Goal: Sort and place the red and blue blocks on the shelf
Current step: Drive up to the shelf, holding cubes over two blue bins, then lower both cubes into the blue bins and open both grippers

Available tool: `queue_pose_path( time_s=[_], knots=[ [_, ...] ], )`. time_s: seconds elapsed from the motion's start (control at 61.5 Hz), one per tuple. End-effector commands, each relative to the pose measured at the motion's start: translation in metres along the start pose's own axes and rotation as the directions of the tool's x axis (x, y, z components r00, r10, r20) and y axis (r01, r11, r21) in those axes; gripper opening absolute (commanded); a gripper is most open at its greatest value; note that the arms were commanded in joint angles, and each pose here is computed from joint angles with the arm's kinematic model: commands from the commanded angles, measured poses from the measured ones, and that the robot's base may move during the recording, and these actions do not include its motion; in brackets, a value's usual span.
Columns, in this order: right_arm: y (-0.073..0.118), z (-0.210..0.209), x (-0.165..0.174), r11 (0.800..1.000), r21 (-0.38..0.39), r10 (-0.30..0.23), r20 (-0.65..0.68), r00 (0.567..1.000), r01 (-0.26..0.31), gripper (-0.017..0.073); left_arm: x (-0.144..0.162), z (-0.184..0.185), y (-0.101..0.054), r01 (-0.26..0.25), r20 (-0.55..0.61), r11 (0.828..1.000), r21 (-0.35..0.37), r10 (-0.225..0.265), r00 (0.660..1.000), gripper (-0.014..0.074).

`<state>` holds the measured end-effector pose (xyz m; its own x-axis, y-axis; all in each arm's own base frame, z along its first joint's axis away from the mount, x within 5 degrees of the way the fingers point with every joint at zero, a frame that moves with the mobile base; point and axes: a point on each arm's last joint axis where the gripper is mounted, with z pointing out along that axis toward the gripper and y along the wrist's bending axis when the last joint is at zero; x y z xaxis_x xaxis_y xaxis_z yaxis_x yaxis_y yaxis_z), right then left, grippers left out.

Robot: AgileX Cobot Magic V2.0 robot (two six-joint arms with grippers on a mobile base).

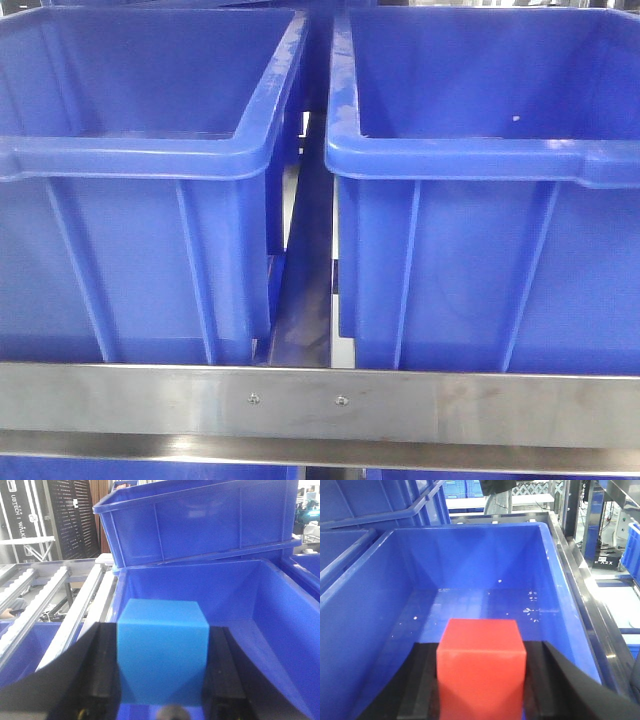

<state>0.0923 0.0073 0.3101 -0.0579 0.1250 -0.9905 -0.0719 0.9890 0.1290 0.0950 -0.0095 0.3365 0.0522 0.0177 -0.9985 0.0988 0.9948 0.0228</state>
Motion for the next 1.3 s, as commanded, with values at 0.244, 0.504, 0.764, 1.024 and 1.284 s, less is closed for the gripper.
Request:
queue_pose_path(
  time_s=[0.244,0.504,0.764,1.024,1.284],
  knots=[
    [0.0014,-0.0014,-0.0169,1.0,-0.005,-0.013,0.111,0.994,0.013,0.0057,-0.0167,0.0,0.0006,0.008,0.108,1.0,-0.004,-0.007,0.994,0.0125],
    [0.0014,-0.0014,-0.0169,1.0,-0.005,-0.013,0.111,0.994,0.013,0.0057,-0.0167,0.0,0.0006,0.008,0.108,1.0,-0.004,-0.007,0.994,0.0125],
    [0.0014,-0.0014,-0.0169,1.0,-0.005,-0.013,0.111,0.994,0.013,0.0057,-0.0167,0.0,0.0006,0.008,0.108,1.0,-0.004,-0.007,0.994,0.0125],
    [0.0014,-0.0014,-0.0169,1.0,-0.005,-0.013,0.111,0.994,0.013,0.0057,-0.019,-0.0003,0.0007,0.008,0.133,1.0,-0.005,-0.007,0.991,0.0125],
    [0.0014,-0.0014,-0.0166,1.0,-0.005,-0.012,0.108,0.994,0.012,0.0057,-0.0197,-0.0004,0.0007,0.011,0.141,1.0,-0.005,-0.01,0.99,0.0125]
  ],
)
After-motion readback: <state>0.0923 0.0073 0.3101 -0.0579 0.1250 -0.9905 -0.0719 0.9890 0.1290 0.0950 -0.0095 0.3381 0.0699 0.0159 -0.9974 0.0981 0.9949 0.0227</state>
